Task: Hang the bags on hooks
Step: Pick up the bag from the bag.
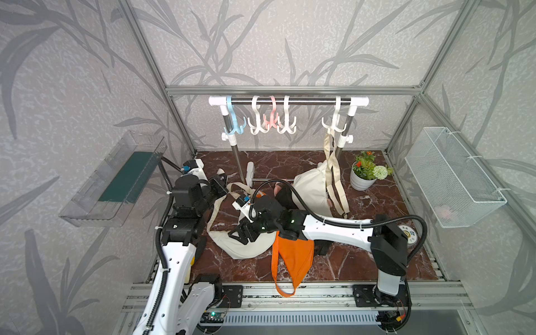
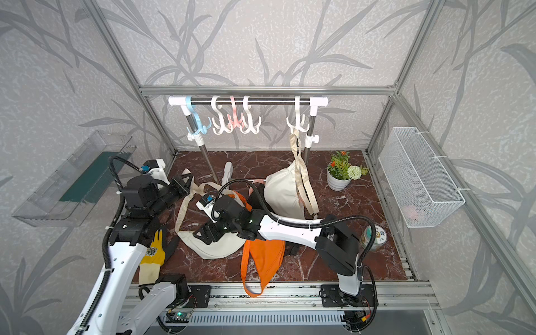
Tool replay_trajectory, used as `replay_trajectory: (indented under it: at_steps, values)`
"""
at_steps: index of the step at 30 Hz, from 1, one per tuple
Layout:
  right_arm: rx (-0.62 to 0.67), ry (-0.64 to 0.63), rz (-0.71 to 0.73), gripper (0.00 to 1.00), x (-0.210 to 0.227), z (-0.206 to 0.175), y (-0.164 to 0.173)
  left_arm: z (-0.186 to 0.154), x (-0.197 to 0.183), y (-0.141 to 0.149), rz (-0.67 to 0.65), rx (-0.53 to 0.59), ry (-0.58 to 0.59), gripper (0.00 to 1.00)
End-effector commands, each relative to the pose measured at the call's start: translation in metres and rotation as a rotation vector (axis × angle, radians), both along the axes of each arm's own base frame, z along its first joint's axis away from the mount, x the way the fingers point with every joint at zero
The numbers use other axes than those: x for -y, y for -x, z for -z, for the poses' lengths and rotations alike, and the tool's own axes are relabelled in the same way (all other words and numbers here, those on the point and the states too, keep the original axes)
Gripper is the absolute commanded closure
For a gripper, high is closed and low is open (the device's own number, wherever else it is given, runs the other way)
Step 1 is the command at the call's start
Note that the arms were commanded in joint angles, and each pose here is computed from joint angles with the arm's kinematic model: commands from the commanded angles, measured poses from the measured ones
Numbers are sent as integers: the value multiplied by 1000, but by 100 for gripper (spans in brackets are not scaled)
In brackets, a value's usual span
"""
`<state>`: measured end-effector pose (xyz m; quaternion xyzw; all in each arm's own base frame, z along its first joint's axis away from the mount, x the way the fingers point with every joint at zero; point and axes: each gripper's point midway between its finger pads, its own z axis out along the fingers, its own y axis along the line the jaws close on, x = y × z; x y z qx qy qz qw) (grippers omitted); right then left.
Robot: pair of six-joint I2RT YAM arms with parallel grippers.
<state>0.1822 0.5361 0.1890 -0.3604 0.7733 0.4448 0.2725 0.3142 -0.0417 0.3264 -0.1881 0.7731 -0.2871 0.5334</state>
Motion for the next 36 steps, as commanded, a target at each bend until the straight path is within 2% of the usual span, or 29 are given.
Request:
replay_trajectory:
  at_steps: [1,6,10,17,24,26,31,32,34,35,36]
  values:
    - [7,-138,118,25,-26,-26,-16,-24,4,3,21,101,27,100]
    - [79,-193,183,25,-52,-27,-22,-30,3,10,14,134,6,100]
    - [128,-245,296,25,-51,-33,-37,-34,3,11,11,154,9,100]
    - [209,-304,366,24,-65,-48,-50,-34,4,10,16,166,20,100]
    - [270,-301,519,25,-75,-46,-79,-32,8,10,31,163,27,100]
    - [294,-305,535,34,-76,-49,-85,-32,9,10,38,164,27,100]
    - [332,-317,532,97,-67,-59,-87,-37,11,11,54,177,7,100]
    - [337,-315,524,100,-61,-64,-84,-38,11,12,52,178,-6,100]
    - [350,-301,504,100,-46,-71,-77,-38,9,11,48,183,-32,93]
    - [361,-293,497,100,-35,-77,-74,-39,9,11,51,189,-50,81]
    - [369,-277,482,100,-25,-83,-69,-39,9,10,55,195,-67,61]
